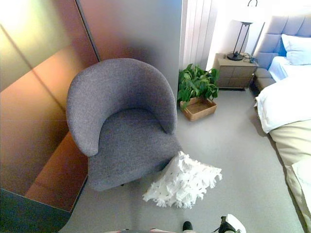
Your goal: Pick up the pillow and put it on the sofa.
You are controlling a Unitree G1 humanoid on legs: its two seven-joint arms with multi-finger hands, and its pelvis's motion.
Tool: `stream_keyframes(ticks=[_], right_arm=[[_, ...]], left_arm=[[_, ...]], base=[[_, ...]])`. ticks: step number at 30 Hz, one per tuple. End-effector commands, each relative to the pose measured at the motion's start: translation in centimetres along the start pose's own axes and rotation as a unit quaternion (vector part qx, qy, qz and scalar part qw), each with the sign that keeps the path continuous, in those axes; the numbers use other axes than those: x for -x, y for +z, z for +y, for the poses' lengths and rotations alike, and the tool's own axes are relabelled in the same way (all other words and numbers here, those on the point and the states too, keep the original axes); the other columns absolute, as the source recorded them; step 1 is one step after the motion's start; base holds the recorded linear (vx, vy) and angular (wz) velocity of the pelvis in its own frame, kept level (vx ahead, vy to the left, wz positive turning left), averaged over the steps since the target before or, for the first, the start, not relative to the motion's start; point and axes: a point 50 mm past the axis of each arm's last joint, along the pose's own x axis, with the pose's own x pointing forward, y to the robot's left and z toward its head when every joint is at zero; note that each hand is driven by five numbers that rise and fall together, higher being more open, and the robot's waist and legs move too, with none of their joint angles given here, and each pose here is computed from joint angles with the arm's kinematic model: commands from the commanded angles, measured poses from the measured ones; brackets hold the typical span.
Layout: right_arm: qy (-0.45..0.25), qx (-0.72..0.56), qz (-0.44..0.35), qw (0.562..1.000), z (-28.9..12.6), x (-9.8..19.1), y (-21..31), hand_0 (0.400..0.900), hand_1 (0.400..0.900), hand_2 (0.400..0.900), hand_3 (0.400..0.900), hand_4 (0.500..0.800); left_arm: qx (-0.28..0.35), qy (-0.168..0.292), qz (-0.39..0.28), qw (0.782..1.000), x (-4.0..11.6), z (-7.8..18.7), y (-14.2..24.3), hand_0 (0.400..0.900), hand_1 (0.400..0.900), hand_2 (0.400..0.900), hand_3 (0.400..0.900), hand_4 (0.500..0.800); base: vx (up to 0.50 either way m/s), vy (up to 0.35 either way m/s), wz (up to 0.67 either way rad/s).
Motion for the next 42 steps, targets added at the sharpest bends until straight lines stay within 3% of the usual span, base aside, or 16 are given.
stream_keyframes(ticks=[1, 11, 22, 30, 42], right_arm=[[-0.077, 0.016, -0.023, 0.997, -3.5, -1.0, 1.7, 0.9, 0.9, 0.9, 0.9, 0.8], [-0.112, 0.025, -0.042, 0.992, -4.8, -1.2, 1.9, 0.9, 0.9, 0.9, 0.9, 0.8], [-0.18, 0.026, -0.095, 0.979, -9.1, -1.7, 4.0, 0.9, 0.9, 0.9, 0.9, 0.8], [-0.285, -0.024, -0.154, 0.946, -18.0, -1.4, 7.6, 0.9, 0.9, 0.9, 0.9, 0.8], [-0.392, -0.05, -0.195, 0.898, -30.0, 1.6, 9.7, 0.9, 0.9, 0.9, 0.9, 0.8]], left_arm=[[0.011, 0.001, -0.017, 1.0, 0.2, 0.8, 1.7, 0.9, 0.9, 0.9, 0.9, 0.8], [0.013, -0.009, -0.019, 1.0, 0.3, 1.0, 1.6, 0.9, 0.9, 0.9, 0.9, 0.8], [0.02, 0.004, -0.024, 1.0, 0.6, 2.2, 1.2, 0.9, 0.9, 0.9, 0.9, 0.8], [0.028, 0.002, -0.083, 0.996, 1.2, 2.9, 5.1, 0.9, 0.9, 0.9, 0.9, 0.8], [0.06, -0.021, -0.137, 0.989, 1.8, 3.5, 7.2, 0.9, 0.9, 0.9, 0.9, 0.8]], base=[[0.0, 0.0, 0.0], [0.011, -0.015, 0.02], [0.006, -0.053, 0.11], [-0.134, -0.086, 0.22], [-0.063, -0.013, 0.11]])
